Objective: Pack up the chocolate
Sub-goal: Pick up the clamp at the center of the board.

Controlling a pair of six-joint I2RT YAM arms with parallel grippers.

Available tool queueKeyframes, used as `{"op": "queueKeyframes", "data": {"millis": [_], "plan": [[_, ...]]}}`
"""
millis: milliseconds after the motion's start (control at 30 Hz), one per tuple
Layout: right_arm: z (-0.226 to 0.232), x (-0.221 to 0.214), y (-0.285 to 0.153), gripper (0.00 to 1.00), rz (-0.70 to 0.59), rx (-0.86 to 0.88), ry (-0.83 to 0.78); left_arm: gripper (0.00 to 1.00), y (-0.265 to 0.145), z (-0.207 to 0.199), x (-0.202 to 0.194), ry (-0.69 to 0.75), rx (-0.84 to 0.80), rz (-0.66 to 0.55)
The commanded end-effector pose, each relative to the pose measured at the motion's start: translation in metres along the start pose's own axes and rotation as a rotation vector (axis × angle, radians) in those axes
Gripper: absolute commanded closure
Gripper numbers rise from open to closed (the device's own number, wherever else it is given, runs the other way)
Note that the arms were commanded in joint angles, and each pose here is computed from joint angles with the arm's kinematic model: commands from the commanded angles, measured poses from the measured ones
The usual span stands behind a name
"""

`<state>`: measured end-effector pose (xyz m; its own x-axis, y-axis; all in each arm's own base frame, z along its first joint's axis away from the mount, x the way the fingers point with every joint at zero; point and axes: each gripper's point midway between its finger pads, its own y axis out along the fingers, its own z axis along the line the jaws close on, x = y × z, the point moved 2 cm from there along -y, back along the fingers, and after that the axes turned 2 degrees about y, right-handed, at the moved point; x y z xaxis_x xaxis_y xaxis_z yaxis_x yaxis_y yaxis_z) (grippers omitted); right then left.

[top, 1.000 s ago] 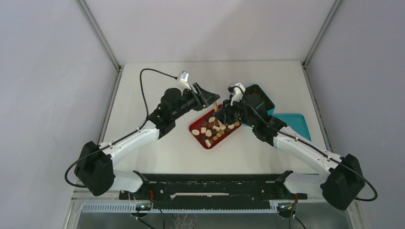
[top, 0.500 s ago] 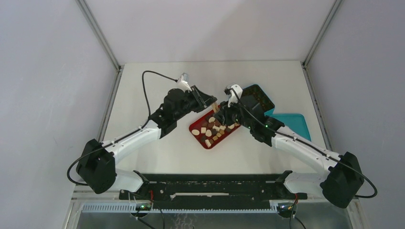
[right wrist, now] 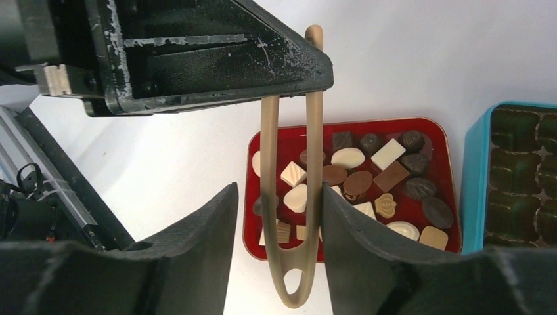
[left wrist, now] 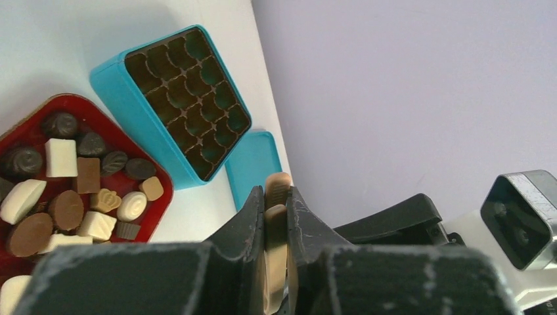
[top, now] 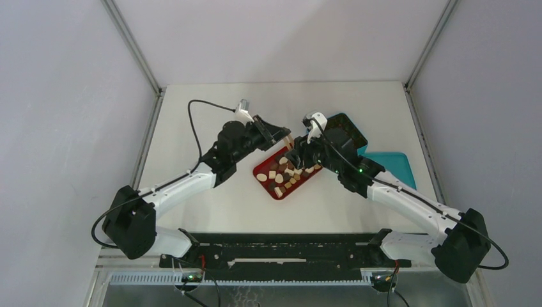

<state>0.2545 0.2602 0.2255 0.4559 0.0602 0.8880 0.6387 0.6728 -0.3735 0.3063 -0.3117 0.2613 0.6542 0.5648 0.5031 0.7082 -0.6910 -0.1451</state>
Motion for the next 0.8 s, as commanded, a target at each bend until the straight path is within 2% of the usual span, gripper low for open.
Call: {"op": "queueKeyframes", "data": {"millis": [0,100,400,767], "plan": [[0.024,0.036,-0.013,0.41,-0.103,0.088,0.0,1.0,-0.011,-0.027,0.01,-0.062,-0.147,-0.044],[0.023,0.039,-0.016,0.39,-0.113,0.083,-0.003,1.0,-0.013,-0.028,0.01,-0.08,-0.165,-0.044],[0.025,0.04,-0.019,0.4,-0.118,0.084,-0.021,1.0,-0.016,-0.032,0.005,-0.172,-0.241,-0.025],[0.03,0.048,-0.031,0.47,-0.15,0.104,-0.035,1.0,-0.016,-0.028,0.0,-0.251,-0.299,-0.004]]}}
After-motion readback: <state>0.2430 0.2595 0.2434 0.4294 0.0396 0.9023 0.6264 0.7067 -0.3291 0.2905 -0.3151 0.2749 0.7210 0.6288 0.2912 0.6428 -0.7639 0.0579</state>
